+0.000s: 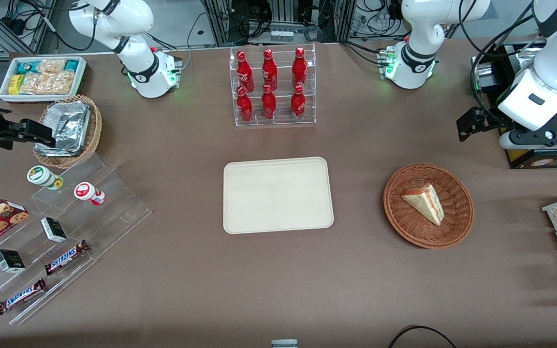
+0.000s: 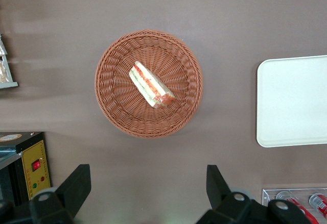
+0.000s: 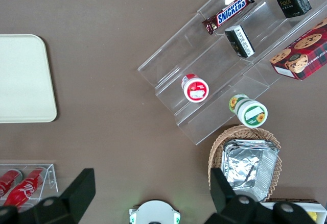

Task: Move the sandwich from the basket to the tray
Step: 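Move the left gripper over the wrapped sandwich in the wicker basket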

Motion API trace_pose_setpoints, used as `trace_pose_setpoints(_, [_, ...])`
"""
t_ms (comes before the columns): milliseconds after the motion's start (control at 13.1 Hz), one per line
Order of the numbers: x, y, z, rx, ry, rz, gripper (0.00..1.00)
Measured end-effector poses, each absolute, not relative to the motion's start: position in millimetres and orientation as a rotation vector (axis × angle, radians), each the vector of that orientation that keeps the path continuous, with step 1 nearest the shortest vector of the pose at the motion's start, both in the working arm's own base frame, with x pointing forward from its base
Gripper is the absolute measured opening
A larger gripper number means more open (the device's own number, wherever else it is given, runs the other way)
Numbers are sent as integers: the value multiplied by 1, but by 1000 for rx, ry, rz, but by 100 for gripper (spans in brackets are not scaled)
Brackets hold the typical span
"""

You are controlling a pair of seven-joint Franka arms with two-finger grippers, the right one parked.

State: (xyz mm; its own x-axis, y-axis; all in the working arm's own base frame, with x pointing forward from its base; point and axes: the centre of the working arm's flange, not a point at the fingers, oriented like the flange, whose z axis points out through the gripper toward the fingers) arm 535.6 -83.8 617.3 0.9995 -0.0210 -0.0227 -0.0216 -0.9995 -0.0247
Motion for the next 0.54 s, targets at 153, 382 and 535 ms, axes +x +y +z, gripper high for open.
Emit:
trace_pose_setpoints(153, [536, -84, 617, -3117, 34, 25, 100])
trace_pose_setpoints(382, [541, -85, 612, -3120, 36, -2, 100])
trace_pose_setpoints(535, [547, -85, 597, -3122, 33, -21, 100])
